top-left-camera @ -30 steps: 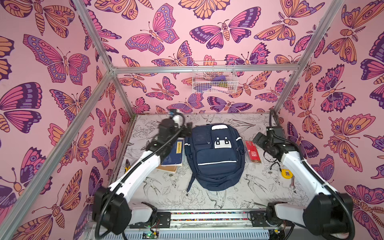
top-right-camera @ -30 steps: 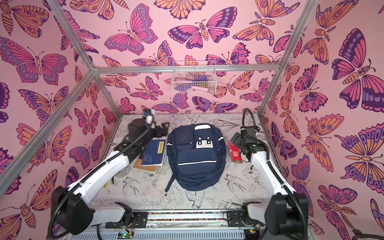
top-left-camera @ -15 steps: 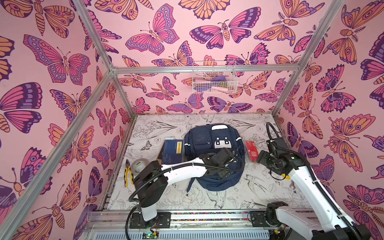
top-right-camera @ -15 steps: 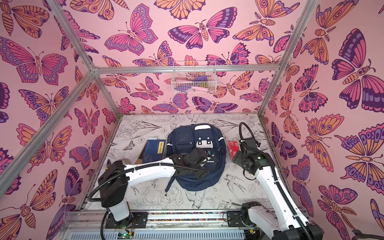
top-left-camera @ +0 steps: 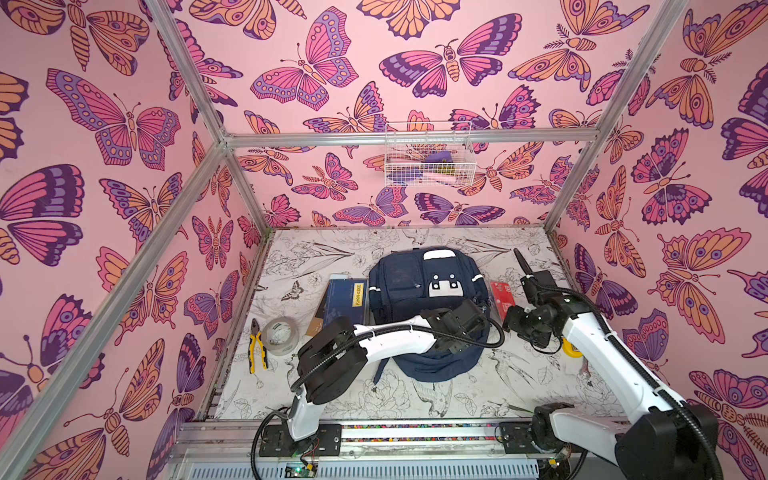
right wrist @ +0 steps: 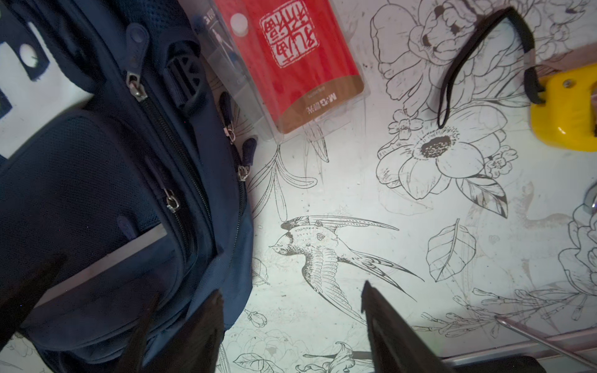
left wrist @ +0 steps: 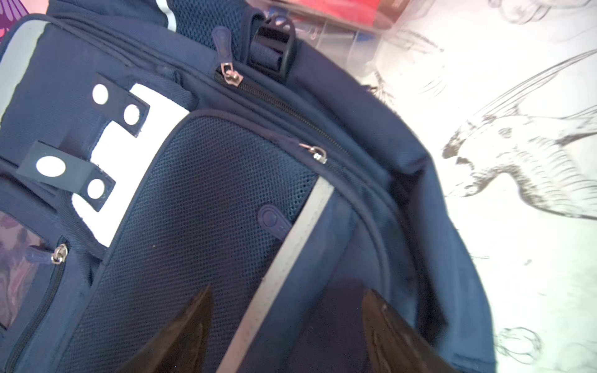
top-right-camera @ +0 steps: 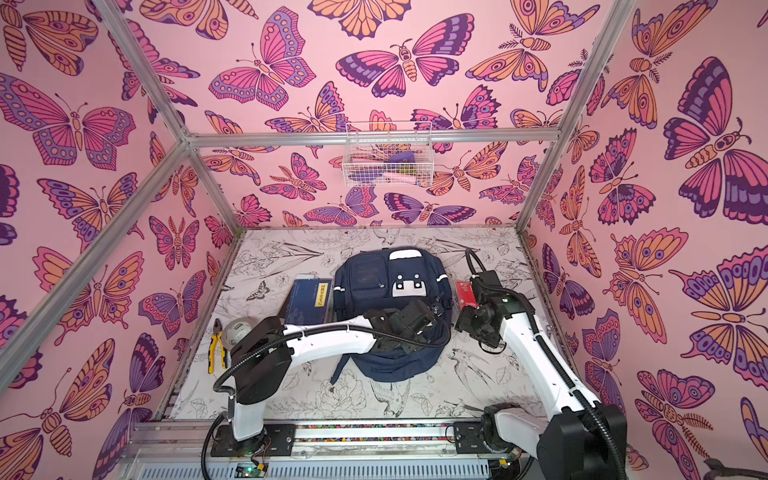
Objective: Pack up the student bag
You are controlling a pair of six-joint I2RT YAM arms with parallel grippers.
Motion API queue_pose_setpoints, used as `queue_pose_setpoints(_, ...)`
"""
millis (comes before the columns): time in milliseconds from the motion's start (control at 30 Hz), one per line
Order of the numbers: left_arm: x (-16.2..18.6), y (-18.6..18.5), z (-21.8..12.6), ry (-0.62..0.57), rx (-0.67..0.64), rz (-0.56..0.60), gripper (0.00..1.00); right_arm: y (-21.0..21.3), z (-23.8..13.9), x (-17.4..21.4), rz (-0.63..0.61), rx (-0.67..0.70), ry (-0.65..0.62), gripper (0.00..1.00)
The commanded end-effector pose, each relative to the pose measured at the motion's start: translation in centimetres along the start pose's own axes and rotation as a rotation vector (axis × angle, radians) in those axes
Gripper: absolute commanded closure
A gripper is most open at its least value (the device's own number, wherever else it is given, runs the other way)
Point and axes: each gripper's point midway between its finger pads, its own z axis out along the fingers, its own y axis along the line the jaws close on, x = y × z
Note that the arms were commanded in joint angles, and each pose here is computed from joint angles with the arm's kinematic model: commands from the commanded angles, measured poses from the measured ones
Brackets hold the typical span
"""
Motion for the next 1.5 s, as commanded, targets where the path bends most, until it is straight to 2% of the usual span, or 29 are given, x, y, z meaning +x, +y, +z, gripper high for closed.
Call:
queue_pose_setpoints(0,0.9,-1.0,-1.3,0.015,0.058,0.051,0.22,0.7,-0.8,-0.6,-0.004,-0.023,0.003,0.3)
queue_pose_setpoints(100,1.9,-1.6,-1.4,0.038,0.097,0.095,0.23,0.5,-0.8,-0.9,0.065,-0.008,-0.004,0.31)
queue_pose_setpoints(200,2.8,-2.4,-0.8,0.049,0.133,0.122,0.25,1.4,-1.2,-0.9,0.082,-0.065,-0.015,0.3)
queue_pose_setpoints(367,1.9,-0.2,0.8,0.042,0.002,0.098,0.36,1.2,-2.1,-0.4,0.094,-0.076,-0.018,0.31)
queue_pose_setpoints(433,1.0,0.6,1.4,0.029,-0.035,0.081,0.49,1.6,-2.6,-0.1,0.094,-0.114,-0.015,0.33)
queue_pose_setpoints(567,-0.6,2.0,1.6,0.007,-0.114,0.066,0.83,0.5,-3.7,0.1,0.089,-0.088,-0.059,0.36)
queue_pose_setpoints(633,-0.8,2.3,1.1,0.0,-0.125,0.06,0.93,0.0,-3.6,0.1,0.084,-0.081,-0.072,0.36)
queue_pose_setpoints(700,-0.9,2.9,-0.2,-0.017,-0.138,0.035,1.0,-0.1,-3.4,0.0,0.08,-0.082,-0.069,0.42)
queue_pose_setpoints(833,-1.3,4.6,-3.2,-0.064,-0.181,-0.004,1.0,1.2,-2.9,-1.2,0.051,-0.131,-0.082,0.56)
queue_pose_setpoints(933,-1.7,4.2,-5.2,-0.107,-0.094,0.005,1.0,2.9,-2.7,-2.4,0.019,-0.207,-0.106,0.61)
queue_pose_setpoints(1033,-1.6,4.7,-6.8,-0.14,-0.048,-0.012,1.0,4.5,-2.4,-2.9,-0.005,-0.281,-0.108,0.61)
queue_pose_setpoints(1333,-1.2,8.4,-10.9,-0.234,0.035,-0.181,1.0,7.0,-0.1,-2.3,-0.013,-0.435,-0.055,0.57)
queue_pose_setpoints(1467,-1.8,8.6,-12.1,-0.277,0.09,-0.206,1.0,8.2,-1.0,-1.7,-0.048,-0.556,-0.088,0.57)
